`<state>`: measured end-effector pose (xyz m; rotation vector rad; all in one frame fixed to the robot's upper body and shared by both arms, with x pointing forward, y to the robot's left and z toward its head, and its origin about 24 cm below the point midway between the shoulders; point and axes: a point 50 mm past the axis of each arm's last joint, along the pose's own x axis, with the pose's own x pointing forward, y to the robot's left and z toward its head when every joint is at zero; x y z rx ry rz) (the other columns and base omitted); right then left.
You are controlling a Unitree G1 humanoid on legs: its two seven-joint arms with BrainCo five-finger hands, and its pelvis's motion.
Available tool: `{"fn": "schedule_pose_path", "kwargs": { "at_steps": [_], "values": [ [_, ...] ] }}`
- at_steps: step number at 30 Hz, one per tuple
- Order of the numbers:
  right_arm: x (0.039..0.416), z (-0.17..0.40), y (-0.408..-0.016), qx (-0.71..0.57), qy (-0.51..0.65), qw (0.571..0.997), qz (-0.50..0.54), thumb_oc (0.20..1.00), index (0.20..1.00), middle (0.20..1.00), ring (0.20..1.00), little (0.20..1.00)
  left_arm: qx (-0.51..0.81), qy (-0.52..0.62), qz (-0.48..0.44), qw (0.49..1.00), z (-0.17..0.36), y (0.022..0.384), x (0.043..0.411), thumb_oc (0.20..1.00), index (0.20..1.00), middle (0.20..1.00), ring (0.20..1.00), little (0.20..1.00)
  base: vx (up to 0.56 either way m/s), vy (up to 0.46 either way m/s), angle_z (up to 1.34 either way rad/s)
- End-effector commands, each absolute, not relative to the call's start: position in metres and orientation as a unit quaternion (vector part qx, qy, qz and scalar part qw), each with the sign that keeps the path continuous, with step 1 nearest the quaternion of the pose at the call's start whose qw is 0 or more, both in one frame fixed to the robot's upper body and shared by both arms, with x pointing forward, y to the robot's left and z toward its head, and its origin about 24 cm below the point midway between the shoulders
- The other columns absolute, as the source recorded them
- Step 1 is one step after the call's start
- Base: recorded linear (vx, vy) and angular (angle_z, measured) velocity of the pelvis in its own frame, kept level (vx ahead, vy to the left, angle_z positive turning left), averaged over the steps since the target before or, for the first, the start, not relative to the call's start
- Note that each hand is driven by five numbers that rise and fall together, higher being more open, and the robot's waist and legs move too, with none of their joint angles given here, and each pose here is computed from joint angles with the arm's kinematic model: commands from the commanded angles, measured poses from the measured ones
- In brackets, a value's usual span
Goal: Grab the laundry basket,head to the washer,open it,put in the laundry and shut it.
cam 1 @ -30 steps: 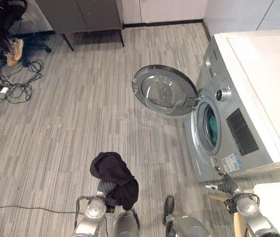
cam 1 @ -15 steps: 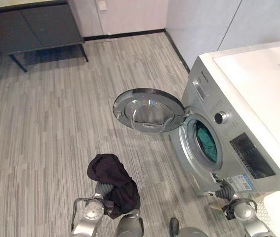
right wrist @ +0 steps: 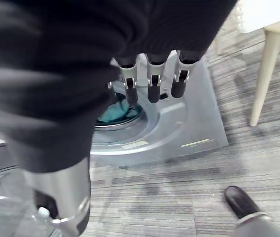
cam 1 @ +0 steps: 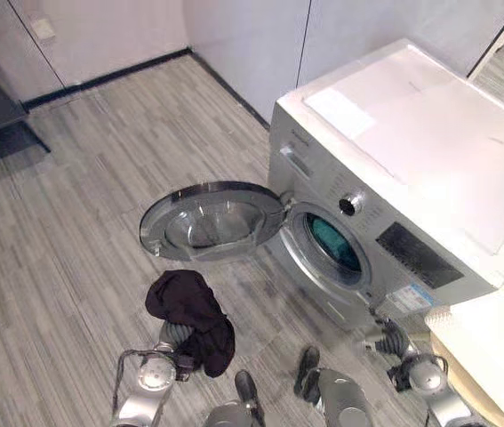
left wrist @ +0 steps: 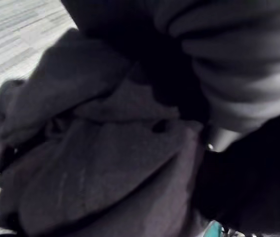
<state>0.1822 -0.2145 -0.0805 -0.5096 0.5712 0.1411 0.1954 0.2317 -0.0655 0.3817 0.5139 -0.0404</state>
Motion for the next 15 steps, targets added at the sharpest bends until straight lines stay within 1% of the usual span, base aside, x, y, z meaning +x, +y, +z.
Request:
{"fn": "schedule_pose_path", "kwargs": {
  "at_steps": [1,6,10,13,15],
  "values": [
    [0.203,-0.064,-0.228,-0.265,0.239,0.933,0.045,1.0,1.0,1.0,1.0,1.0,0.201,0.196,-0.037,0.959,-0.047,0.229,0.207,0.2,0.2,0.2,0.2,0.2,0.14,-0.149,-0.02],
    [0.205,-0.061,-0.231,-0.271,0.235,0.932,0.046,1.0,1.0,1.0,1.0,1.0,0.185,0.194,-0.039,0.963,-0.05,0.219,0.208,0.2,0.2,0.2,0.2,0.2,0.1,0.029,-0.55],
    [0.205,-0.062,-0.232,-0.277,0.238,0.93,0.047,1.0,1.0,1.0,1.0,1.0,0.183,0.192,-0.035,0.964,-0.051,0.216,0.209,0.2,0.2,0.2,0.2,0.2,0.09,0.117,-0.92],
    [0.205,-0.064,-0.232,-0.28,0.24,0.928,0.047,1.0,1.0,1.0,1.0,1.0,0.179,0.186,-0.034,0.966,-0.05,0.212,0.213,0.2,0.2,0.2,0.2,0.2,0.08,0.153,-0.83],
    [0.204,-0.065,-0.234,-0.281,0.244,0.927,0.046,1.0,1.0,1.0,1.0,1.0,0.176,0.187,-0.039,0.966,-0.052,0.208,0.214,0.2,0.2,0.2,0.2,0.2,0.12,0.32,-1.19]
  ]
}}
